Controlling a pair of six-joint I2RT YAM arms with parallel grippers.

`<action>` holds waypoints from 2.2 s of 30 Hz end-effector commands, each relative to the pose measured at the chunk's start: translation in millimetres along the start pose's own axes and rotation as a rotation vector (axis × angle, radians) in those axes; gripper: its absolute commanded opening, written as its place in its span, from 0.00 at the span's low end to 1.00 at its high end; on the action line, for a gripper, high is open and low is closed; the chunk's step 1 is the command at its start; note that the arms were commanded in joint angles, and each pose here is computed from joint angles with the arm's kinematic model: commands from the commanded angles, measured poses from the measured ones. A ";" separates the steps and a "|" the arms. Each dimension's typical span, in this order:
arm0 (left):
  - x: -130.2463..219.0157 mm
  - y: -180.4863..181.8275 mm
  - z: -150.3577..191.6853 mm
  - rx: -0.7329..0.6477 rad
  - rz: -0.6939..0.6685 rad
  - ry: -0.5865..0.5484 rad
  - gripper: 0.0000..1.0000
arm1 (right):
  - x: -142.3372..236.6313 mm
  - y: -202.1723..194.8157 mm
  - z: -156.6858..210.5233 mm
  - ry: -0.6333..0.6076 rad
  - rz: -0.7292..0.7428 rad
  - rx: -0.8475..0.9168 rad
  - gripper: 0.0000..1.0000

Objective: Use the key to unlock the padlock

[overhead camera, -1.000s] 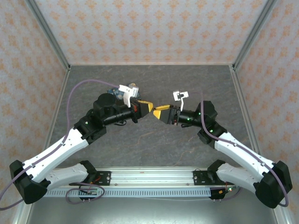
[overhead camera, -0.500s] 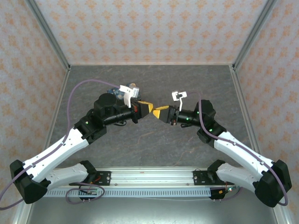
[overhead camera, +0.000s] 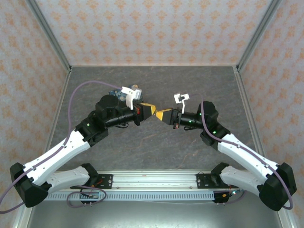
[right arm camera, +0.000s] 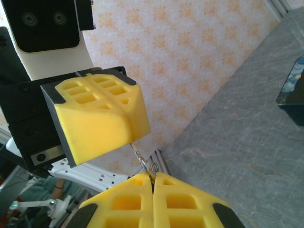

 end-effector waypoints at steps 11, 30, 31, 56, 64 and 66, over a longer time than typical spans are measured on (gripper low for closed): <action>12.2 15.9 -21.7 -0.015 -0.114 -0.045 0.57 | 4.8 0.4 -6.4 -0.029 0.056 0.051 0.00; 126.5 297.9 2.9 0.489 -1.027 -0.105 1.00 | 23.9 -37.2 25.3 0.014 0.244 0.008 0.00; 125.2 308.2 4.7 0.503 -1.031 -0.094 1.00 | 24.1 -38.9 26.5 0.008 0.244 0.000 0.00; 14.4 414.4 32.3 0.492 -0.796 0.228 0.88 | 25.5 -48.0 36.7 -0.002 0.248 -0.059 0.00; -19.8 399.8 54.0 0.358 -0.708 0.435 0.70 | 29.4 -49.7 42.2 0.006 0.261 -0.061 0.00; -30.1 392.6 60.6 0.313 -0.690 0.484 0.69 | 31.5 -50.2 43.6 0.007 0.268 -0.058 0.00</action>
Point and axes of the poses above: each hand's point on the last joint's axis, 136 mm out from that joint toward the fingers, its own x axis back along the fingers, its own y axis along the line the jaws close on, z = x × y, the point moved 1 cm from there along x, back along the fingers, and after that the axes turned 1 degree about -x, right-handed, at the moved point
